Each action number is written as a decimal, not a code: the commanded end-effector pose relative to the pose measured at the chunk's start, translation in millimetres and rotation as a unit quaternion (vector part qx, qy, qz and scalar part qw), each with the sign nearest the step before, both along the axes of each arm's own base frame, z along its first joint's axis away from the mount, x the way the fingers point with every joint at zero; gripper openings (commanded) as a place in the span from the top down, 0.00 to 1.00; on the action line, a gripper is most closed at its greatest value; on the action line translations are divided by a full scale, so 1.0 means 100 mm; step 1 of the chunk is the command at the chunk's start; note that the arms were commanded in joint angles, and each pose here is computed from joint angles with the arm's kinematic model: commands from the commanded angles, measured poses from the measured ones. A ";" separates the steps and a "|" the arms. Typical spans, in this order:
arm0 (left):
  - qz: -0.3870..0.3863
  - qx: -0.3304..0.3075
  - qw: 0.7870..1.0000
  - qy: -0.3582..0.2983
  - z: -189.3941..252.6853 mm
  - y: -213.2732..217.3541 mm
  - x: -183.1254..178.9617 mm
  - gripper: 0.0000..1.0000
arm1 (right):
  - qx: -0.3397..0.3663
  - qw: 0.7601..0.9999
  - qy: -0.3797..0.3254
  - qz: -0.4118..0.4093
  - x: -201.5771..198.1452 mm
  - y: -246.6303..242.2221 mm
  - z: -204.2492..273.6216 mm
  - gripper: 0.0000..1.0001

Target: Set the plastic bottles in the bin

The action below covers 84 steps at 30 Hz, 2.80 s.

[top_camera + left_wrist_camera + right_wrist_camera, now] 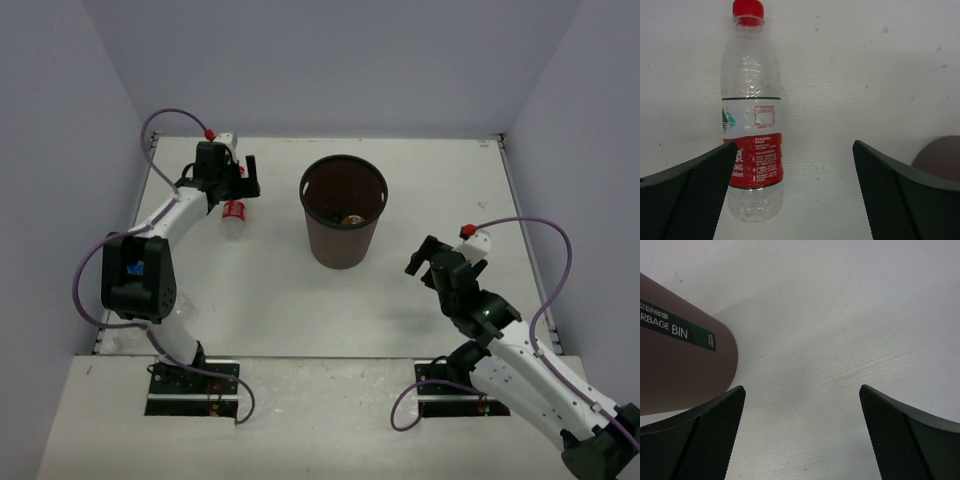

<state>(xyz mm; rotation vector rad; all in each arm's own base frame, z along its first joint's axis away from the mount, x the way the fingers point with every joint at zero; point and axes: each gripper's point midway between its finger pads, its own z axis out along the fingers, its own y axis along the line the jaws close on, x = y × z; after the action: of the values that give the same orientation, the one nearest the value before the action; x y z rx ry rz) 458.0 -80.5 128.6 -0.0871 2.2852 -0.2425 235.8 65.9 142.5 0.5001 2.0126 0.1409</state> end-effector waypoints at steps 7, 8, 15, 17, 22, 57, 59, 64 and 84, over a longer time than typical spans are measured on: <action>0.044 0.077 0.995 0.054 -0.51 0.35 0.20 0.00 | -0.007 1.000 0.007 0.008 0.09 0.08 0.02 0.01; 0.046 0.083 0.994 0.057 -0.54 0.36 0.20 0.00 | -0.008 1.000 0.008 0.008 0.09 0.08 0.01 0.01; 0.043 0.097 0.991 0.083 -0.79 0.40 0.17 0.09 | -0.009 1.000 0.009 0.008 0.10 0.09 0.01 0.01; 0.032 0.083 0.992 0.092 -0.86 0.33 0.15 0.28 | -0.008 1.000 0.009 0.007 0.10 0.09 0.02 0.01; 0.025 0.054 0.996 0.066 -0.61 0.23 0.16 0.66 | -0.006 1.000 0.007 0.003 0.10 0.08 0.02 0.01; -0.296 -0.112 0.906 -0.282 2.28 -2.70 -1.16 0.43 | -0.035 0.996 -0.038 -0.075 0.28 -0.15 0.62 0.01; -0.291 -0.106 0.908 -0.283 2.26 -2.68 -1.14 0.44 | -0.033 0.996 -0.037 -0.072 0.28 -0.14 0.61 0.01; -0.277 -0.096 0.913 -0.283 2.21 -2.66 -1.08 0.26 | -0.035 0.996 -0.034 -0.070 0.27 -0.13 0.57 0.01; 0.078 -0.078 0.958 -0.265 2.28 -1.30 -0.87 0.00 | -0.033 0.997 -0.031 -0.055 0.27 -0.09 0.54 0.01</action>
<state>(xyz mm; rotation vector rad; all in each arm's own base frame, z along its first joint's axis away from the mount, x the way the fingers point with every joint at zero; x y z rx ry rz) 364.9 -284.8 343.1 0.1290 1.7435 -0.4866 259.9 59.5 192.2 0.5300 1.9508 0.0212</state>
